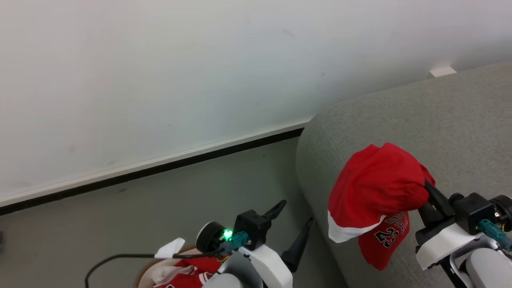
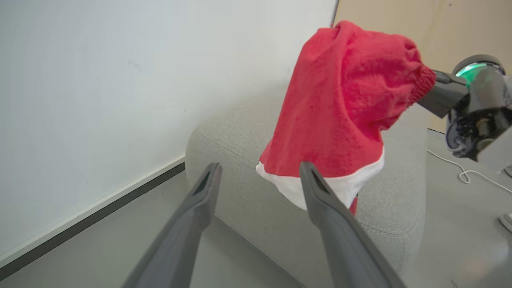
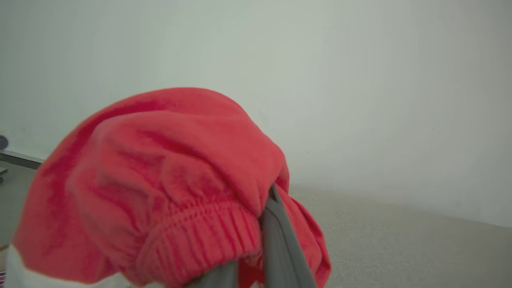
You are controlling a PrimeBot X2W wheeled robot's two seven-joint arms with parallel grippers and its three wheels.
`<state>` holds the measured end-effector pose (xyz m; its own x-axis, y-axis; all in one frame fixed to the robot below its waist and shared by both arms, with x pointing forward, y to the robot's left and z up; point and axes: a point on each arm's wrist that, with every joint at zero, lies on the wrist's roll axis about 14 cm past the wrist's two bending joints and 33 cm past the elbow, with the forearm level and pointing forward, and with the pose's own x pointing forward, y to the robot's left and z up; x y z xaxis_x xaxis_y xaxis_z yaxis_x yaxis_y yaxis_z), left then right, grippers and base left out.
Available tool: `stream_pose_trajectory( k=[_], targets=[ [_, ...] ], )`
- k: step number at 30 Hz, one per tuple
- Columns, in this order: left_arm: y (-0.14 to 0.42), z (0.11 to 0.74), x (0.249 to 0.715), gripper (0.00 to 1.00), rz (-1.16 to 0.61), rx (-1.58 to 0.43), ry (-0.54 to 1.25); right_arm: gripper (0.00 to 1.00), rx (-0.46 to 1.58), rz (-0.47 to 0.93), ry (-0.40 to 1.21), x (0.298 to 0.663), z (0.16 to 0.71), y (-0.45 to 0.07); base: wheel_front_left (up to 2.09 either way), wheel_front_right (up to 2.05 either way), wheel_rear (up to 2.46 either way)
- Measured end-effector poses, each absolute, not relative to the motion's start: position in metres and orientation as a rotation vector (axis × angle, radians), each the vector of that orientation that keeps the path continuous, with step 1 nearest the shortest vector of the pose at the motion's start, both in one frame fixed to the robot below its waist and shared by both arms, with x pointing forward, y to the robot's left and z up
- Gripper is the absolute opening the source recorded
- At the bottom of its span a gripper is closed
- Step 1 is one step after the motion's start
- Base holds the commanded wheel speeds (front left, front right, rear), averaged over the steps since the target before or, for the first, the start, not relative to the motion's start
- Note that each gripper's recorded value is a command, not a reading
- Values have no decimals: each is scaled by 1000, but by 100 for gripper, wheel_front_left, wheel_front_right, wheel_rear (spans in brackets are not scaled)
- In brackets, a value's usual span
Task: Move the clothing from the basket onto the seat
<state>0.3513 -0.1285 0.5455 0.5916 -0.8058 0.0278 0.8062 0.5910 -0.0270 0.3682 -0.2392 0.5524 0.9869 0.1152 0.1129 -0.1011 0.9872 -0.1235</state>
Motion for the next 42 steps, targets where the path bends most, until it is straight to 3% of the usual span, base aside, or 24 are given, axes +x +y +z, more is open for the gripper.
stream_pose_trajectory(
  k=[9,15,23,27,31,32,33,34,38,42],
  targets=[
    [-171,542,363,100,-1070,-52,-43,0,-124,-83,-75,365,547,-315,0,0,0],
    [-182,528,405,100,-1093,-49,-74,0,-235,-171,-73,415,568,-370,0,0,0],
    [-178,489,468,100,-1059,-100,-96,0,-389,-288,-8,507,570,-443,0,0,0],
    [-168,451,492,100,-1012,-122,-49,0,-383,-365,51,543,542,-470,0,0,0],
    [-153,412,508,100,-959,-128,8,0,-363,-406,182,562,477,-482,0,0,0],
    [-149,403,510,100,-947,-125,22,22,-345,-410,208,565,461,-480,0,0,0],
    [-145,395,513,100,-932,-122,39,82,-328,-412,225,568,447,-478,0,0,0],
    [-141,386,515,100,-921,-121,60,100,-313,-408,235,572,434,-474,0,0,0],
    [-128,363,518,100,-883,-106,115,100,-279,-365,282,571,392,-449,0,0,0],
    [-127,370,519,100,-867,-106,111,100,-274,-345,266,550,391,-435,0,0,0]
  ],
)
